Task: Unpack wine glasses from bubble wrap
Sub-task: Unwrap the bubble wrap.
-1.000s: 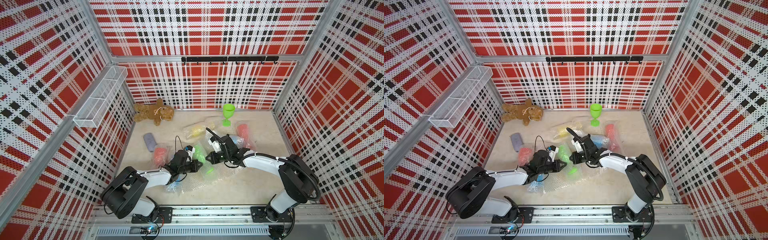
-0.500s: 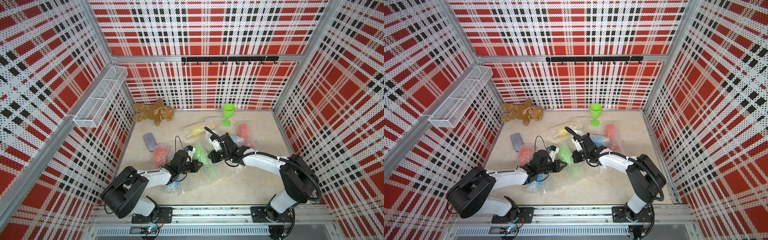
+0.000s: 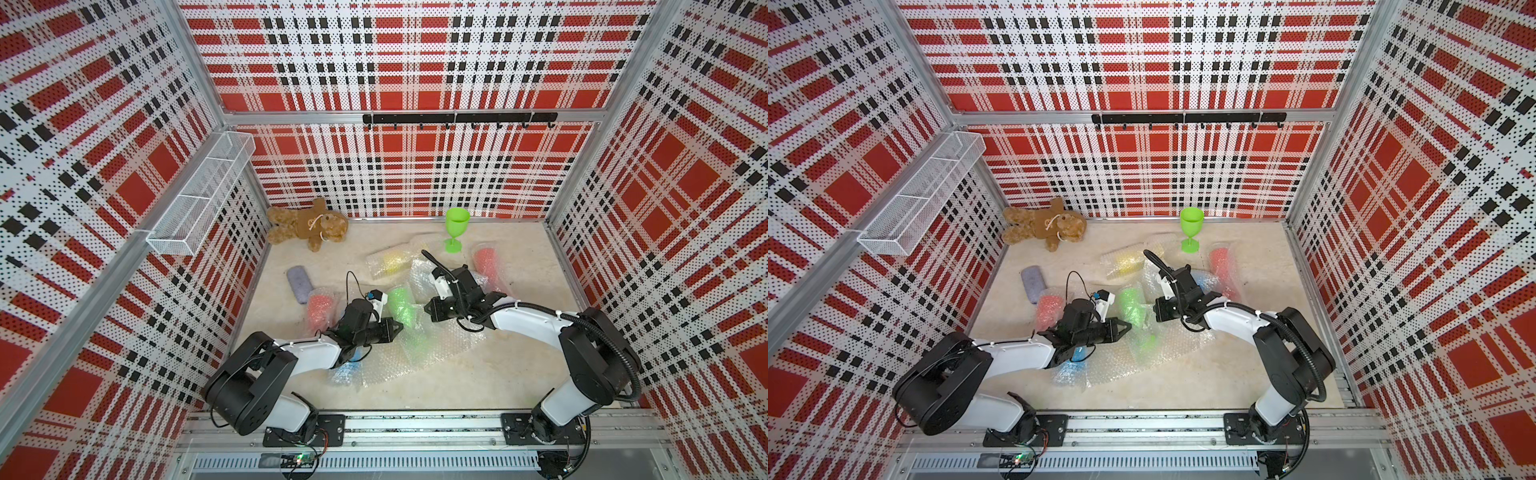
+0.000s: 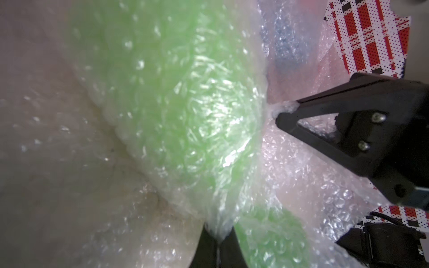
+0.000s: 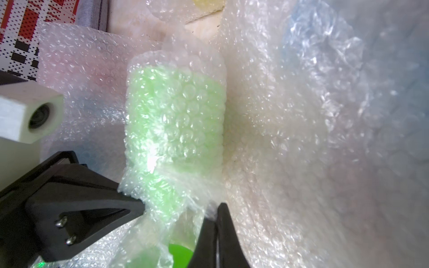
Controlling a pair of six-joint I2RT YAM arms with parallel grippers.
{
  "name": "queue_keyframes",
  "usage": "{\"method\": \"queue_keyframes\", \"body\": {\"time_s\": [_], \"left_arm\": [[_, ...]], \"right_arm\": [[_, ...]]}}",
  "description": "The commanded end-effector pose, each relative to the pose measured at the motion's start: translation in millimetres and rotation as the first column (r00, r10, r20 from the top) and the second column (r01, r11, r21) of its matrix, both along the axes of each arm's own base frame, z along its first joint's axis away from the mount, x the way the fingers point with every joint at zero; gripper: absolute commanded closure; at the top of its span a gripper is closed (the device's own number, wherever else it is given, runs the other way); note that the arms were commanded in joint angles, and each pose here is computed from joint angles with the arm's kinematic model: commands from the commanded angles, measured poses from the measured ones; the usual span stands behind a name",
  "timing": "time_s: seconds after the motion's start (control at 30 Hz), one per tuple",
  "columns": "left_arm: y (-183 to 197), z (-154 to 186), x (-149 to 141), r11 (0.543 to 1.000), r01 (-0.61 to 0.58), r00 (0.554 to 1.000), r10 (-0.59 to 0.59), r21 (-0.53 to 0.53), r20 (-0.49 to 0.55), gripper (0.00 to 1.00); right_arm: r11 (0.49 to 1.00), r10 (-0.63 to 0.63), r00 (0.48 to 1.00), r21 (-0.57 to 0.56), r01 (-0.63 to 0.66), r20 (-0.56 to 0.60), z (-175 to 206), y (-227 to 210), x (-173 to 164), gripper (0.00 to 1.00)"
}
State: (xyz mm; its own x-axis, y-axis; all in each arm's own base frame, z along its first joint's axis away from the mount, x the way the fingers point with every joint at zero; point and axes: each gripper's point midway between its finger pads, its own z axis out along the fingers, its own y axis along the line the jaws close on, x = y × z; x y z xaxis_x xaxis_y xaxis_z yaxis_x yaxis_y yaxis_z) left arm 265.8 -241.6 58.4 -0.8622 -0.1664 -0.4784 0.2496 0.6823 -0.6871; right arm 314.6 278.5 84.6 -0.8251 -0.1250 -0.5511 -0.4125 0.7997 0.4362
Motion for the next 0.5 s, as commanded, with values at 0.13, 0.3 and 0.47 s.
{"method": "queue_keyframes", "body": {"time_s": [0.13,0.3,0.47], "left_arm": [[24.1,-16.3,1.0,0.995,-0.085,0.996,0.086,0.046,-0.032,1.0],[28.7,-20.8,2.4,0.994,-0.104,0.993,0.106,0.046,-0.048,1.0],[34.8,-22.1,4.8,0.991,-0.131,0.99,0.133,0.039,-0.056,1.0]], "right_arm": [[0.989,-0.147,0.988,0.012,0.147,0.036,-0.8,-34.6,19.7,1.0],[0.985,-0.175,0.984,0.008,0.175,0.043,-2.8,-43.6,22.7,1.0],[0.977,-0.214,0.976,0.015,0.214,0.043,-6.9,-52.3,24.1,1.0]]}}
